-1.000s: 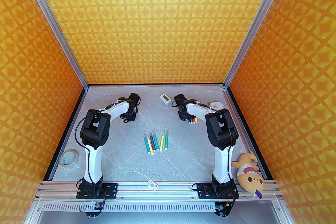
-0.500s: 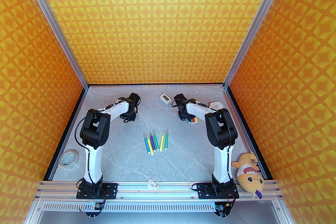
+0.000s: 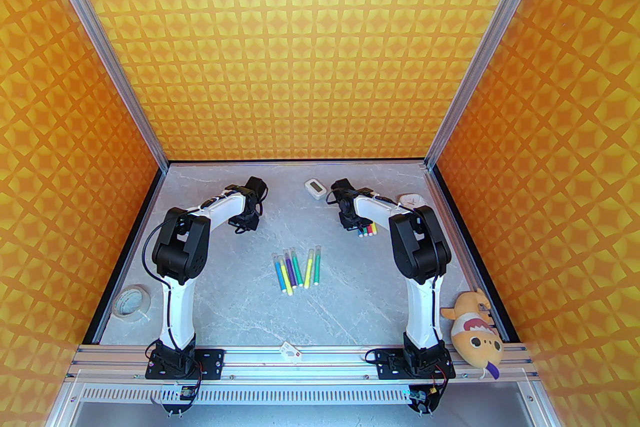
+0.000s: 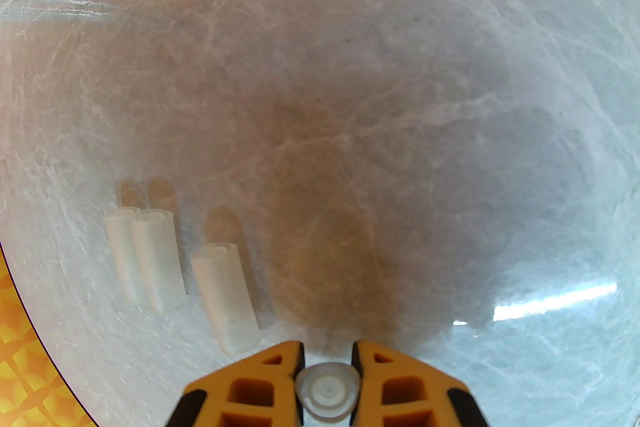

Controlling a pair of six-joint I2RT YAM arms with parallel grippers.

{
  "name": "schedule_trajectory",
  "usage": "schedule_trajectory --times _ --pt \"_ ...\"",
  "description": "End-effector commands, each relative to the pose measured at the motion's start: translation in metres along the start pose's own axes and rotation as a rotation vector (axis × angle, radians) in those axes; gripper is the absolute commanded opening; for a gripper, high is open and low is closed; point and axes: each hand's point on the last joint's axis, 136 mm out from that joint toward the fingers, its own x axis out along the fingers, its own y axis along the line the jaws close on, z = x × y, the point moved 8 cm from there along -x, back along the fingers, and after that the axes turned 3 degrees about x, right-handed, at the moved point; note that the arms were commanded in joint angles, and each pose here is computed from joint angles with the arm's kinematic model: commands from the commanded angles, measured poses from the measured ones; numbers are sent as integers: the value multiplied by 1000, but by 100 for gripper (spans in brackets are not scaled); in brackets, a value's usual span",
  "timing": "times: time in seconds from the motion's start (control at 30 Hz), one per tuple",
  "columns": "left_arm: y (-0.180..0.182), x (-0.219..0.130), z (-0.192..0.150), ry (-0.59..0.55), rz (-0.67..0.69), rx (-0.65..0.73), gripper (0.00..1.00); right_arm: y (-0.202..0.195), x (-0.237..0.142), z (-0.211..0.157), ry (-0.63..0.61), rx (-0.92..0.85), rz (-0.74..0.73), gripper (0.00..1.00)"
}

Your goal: Open the pen caps

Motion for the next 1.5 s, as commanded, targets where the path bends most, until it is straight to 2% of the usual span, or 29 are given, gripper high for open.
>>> schedule_trajectory --times 0.0,0.27,0.57,0.97,1.17,1.3,1.47 --pt "7 0 7 -5 27 2 7 -10 -17 5 -36 10 11 28" --pt "8 3 8 10 43 1 13 -13 -44 2 -99 39 133 31" --pt "11 11 10 35 92 -1 15 -14 -61 -11 -131 62 231 32" --pt "14 14 8 47 110 -8 23 -4 -84 -43 -176 103 466 35" --pt "14 14 8 48 110 -6 28 7 -95 -58 -169 74 513 38" --pt "15 8 9 31 108 -15 28 15 -100 -67 -160 58 551 38" --pt "20 -16 13 -41 64 -45 31 28 -105 -79 -143 37 585 38"
